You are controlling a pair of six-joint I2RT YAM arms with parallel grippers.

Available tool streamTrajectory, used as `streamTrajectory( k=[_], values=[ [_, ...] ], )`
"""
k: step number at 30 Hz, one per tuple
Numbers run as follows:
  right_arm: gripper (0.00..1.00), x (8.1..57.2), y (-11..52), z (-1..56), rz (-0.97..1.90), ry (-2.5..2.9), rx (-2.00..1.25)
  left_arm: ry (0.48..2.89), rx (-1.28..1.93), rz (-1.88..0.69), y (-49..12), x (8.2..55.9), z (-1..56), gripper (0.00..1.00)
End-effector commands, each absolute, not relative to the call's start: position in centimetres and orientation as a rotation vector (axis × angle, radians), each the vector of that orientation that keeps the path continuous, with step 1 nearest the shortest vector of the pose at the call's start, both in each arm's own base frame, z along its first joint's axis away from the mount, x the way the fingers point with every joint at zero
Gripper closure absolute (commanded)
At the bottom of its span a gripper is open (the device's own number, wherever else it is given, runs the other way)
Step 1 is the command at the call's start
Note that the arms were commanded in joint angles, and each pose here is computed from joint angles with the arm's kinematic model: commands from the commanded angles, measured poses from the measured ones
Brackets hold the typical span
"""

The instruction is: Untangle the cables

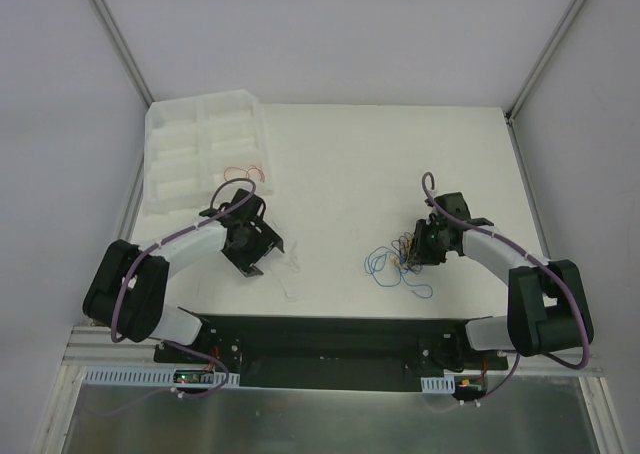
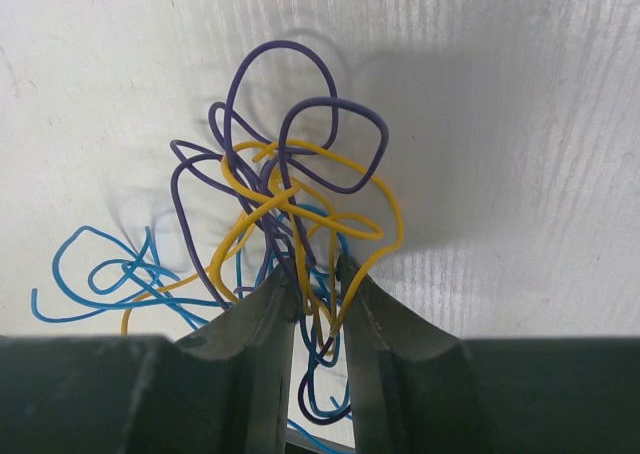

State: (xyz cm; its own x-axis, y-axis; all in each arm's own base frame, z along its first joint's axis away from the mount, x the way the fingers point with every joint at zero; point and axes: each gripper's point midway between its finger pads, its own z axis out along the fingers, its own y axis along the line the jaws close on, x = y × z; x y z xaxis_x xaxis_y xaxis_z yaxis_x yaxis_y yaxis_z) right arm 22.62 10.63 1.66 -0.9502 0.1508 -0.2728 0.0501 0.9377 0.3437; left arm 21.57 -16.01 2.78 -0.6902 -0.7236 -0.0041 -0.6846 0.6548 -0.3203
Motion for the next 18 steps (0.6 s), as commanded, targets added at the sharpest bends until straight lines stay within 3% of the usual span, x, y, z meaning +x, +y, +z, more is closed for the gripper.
streamTrajectory(
  k=[1,3,4,5,9,11,13,18],
  values=[
    [0.73,21.7,10.2,0.8,0.444,2.849,0.117,2.717,-1.111,-0.445,-16.1,23.5,2.2,0.28],
    [0.72,21.6,10.3,0.8,0.444,2.851,0.113,2.709,-1.136,-0.409,-15.8,23.6,1.9,0.35],
    [0.72,21.7,10.3,0.9,0.445,2.849,0.115,2.702,-1.162,-0.384,-15.5,23.6,1.7,0.47],
    [0.73,21.7,10.3,0.8,0.444,2.850,0.115,2.699,-1.181,-0.359,-15.3,23.6,1.6,0.51],
    [0.72,21.6,10.3,0.8,0.444,2.852,0.116,2.728,-1.153,-0.317,-15.5,23.9,1.4,0.32],
    [0.72,21.6,10.3,0.8,0.442,2.852,0.116,2.738,-1.149,-0.271,-15.2,23.9,1.4,0.28],
    [0.72,21.7,10.3,0.8,0.442,2.851,0.116,2.732,-1.142,-0.222,-14.7,24.1,1.4,0.27],
    [0.73,21.7,10.3,0.8,0.442,2.852,0.116,2.712,-1.101,-0.139,-14.3,25.1,2.3,0.38]
  ],
)
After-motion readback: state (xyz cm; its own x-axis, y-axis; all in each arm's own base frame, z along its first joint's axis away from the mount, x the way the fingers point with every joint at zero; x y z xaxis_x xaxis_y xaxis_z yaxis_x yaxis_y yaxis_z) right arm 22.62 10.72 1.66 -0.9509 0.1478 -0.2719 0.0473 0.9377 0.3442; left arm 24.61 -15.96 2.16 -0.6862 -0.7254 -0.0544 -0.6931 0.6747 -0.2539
